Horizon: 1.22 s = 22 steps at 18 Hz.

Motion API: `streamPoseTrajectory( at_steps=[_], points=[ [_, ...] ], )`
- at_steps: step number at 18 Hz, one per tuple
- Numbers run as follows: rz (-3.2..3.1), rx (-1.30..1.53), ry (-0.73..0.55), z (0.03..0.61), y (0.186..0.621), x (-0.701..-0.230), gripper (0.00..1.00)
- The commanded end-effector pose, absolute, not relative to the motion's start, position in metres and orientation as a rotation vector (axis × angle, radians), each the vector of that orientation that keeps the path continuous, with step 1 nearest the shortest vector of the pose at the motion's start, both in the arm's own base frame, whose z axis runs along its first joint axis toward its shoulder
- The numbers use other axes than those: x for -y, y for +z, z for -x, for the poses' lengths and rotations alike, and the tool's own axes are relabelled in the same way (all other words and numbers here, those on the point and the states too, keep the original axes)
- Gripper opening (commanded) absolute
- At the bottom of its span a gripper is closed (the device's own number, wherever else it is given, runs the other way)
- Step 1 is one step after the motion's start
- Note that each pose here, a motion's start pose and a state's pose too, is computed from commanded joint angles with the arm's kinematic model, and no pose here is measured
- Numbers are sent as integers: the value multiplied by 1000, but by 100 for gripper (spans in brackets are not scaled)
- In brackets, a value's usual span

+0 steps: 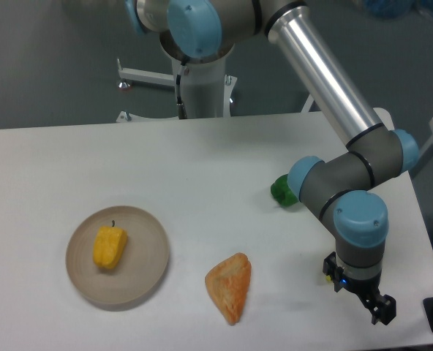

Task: Pick up the yellow pepper from the plate
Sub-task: 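Move the gripper over the yellow pepper on the beige plate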

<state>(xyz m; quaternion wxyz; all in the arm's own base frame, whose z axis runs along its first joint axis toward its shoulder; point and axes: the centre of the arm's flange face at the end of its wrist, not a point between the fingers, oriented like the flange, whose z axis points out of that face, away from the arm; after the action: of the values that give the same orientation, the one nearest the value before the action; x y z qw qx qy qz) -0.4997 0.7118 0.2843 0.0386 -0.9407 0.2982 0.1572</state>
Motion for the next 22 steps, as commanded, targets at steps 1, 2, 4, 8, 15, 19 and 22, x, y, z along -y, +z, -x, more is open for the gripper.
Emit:
streamPoseTrajectory(
  at_steps=[1, 2, 4, 8, 15, 19, 22],
  points=[
    [2886, -913, 478, 497, 284, -712, 100],
    [2887, -910, 484, 495, 288, -712, 100],
    [2889, -893, 483, 487, 296, -713, 100],
    [2907, -833, 433, 453, 315, -702, 100],
    [2999, -619, 291, 350, 362, -682, 100],
    [3021, -369, 157, 279, 371, -690, 100],
    [3008, -189, 53, 230, 377, -690, 100]
  ],
)
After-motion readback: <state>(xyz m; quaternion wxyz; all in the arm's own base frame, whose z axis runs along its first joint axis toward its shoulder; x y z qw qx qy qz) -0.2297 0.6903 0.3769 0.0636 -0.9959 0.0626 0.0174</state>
